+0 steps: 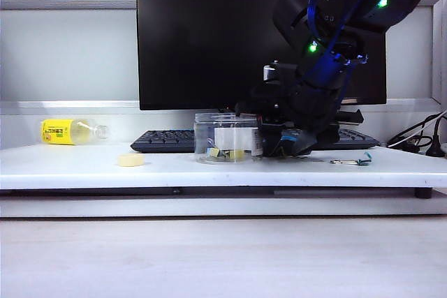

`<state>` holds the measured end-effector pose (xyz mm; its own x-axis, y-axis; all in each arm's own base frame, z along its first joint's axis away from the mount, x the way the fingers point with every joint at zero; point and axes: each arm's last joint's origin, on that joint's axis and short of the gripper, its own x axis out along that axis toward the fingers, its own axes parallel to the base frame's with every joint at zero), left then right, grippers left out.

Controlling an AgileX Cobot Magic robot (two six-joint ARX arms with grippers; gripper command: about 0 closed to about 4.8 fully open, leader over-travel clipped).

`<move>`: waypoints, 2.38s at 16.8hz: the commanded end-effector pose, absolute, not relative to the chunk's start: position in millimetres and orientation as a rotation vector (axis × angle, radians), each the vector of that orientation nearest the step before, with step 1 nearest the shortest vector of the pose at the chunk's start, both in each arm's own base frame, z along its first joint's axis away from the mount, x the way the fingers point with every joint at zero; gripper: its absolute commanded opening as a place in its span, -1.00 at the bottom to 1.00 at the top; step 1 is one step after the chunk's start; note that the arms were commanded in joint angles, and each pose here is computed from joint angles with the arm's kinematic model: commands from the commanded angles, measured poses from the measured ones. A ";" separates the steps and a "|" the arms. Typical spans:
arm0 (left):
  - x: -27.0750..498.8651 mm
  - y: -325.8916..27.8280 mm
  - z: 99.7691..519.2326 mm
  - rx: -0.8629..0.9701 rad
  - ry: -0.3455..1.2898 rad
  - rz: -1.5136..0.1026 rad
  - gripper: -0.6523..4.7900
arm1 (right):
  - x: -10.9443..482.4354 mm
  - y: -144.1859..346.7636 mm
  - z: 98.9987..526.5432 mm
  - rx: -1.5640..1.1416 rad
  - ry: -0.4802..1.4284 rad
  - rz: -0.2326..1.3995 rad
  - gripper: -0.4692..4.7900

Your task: Pick up the clips with the largest number of clips of the same color on the table and place them in a round transparent plastic box.

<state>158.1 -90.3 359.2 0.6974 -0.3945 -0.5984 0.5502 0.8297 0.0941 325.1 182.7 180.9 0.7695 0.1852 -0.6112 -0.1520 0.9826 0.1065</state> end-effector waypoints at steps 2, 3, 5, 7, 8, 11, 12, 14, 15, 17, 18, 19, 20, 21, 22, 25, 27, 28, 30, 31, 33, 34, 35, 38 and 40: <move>157.7 -90.1 360.3 0.277 0.592 -0.532 -0.15 | 326.2 182.7 182.4 0.059 0.661 0.182 -0.31; 157.7 -90.1 360.3 0.277 0.592 -0.531 -0.15 | 326.1 182.4 182.3 0.058 0.664 0.182 -0.31; 157.7 -90.1 360.3 0.277 0.592 -0.531 -0.15 | 325.9 182.3 182.0 0.057 0.667 0.181 -0.47; 157.6 -90.0 360.3 0.277 0.593 -0.532 -0.15 | 325.9 182.3 182.0 0.057 0.667 0.181 -0.53; 157.6 -90.0 360.1 0.278 0.594 -0.532 -0.15 | 325.9 182.3 182.0 0.057 0.667 0.181 -0.54; 157.5 -90.0 360.2 0.278 0.593 -0.531 -0.15 | 325.3 182.0 182.5 0.056 0.672 0.181 -0.55; 157.6 -90.0 360.1 0.278 0.594 -0.531 -0.15 | 324.7 181.7 183.8 0.056 0.671 0.181 -0.55; 157.7 -90.1 360.3 0.277 0.592 -0.531 -0.15 | 322.4 177.9 196.8 0.069 0.645 0.181 -0.55; 157.8 -90.1 360.4 0.277 0.590 -0.531 -0.15 | 321.7 174.6 204.4 0.081 0.626 0.183 -0.55; 158.1 -90.3 360.9 0.275 0.584 -0.532 -0.15 | 318.9 171.1 217.8 0.097 0.590 0.185 -0.55; 158.3 -90.4 361.2 0.274 0.581 -0.532 -0.15 | 316.3 169.0 226.6 0.108 0.567 0.188 -0.55; 158.3 -90.4 361.2 0.274 0.580 -0.532 -0.15 | 314.7 168.4 231.2 0.114 0.557 0.197 -0.55; 158.3 -90.4 361.2 0.274 0.581 -0.532 -0.15 | 313.1 168.1 236.0 0.125 0.548 0.219 -0.55; 158.3 -90.4 361.2 0.274 0.580 -0.532 -0.15 | 310.9 168.4 242.0 0.156 0.543 0.259 -0.55; 158.3 -90.4 361.2 0.274 0.580 -0.532 -0.15 | 310.8 171.3 246.2 0.210 0.560 0.339 -0.55; 158.7 -90.7 361.8 0.276 0.571 -0.533 -0.15 | 309.0 183.9 258.0 0.279 0.549 0.490 -0.55; 158.8 -90.7 361.8 0.279 0.571 -0.534 -0.15 | 307.3 193.5 268.3 0.292 0.529 0.570 -0.55; 158.7 -90.7 361.8 0.279 0.571 -0.534 -0.15 | 306.2 198.3 274.0 0.296 0.515 0.602 -0.55; 158.8 -90.7 361.6 0.279 0.573 -0.534 -0.15 | 305.3 200.2 273.6 0.294 0.519 0.607 -0.55; 158.8 -90.7 361.6 0.279 0.573 -0.534 -0.15 | 305.2 200.2 271.8 0.290 0.532 0.605 -0.55; 158.8 -90.7 361.6 0.279 0.573 -0.534 -0.15 | 306.1 200.8 268.2 0.286 0.549 0.602 -0.55; 158.8 -90.7 361.6 0.279 0.573 -0.534 -0.15 | 306.4 201.0 265.6 0.282 0.562 0.599 -0.55; 158.9 -90.8 361.6 0.279 0.573 -0.534 -0.15 | 307.4 202.6 261.8 0.285 0.580 0.621 -0.55; 158.7 -90.7 361.5 0.276 0.575 -0.534 -0.15 | 311.3 205.0 250.7 0.276 0.613 0.611 -0.55; 158.7 -90.7 361.3 0.276 0.577 -0.534 -0.15 | 312.6 205.9 247.0 0.274 0.623 0.609 -0.55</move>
<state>159.0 -90.7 359.6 0.7013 -0.3950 -0.5935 0.5502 0.8293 0.0981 311.9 204.6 245.3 0.6437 0.5987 -0.4766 -0.4393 0.7991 0.4105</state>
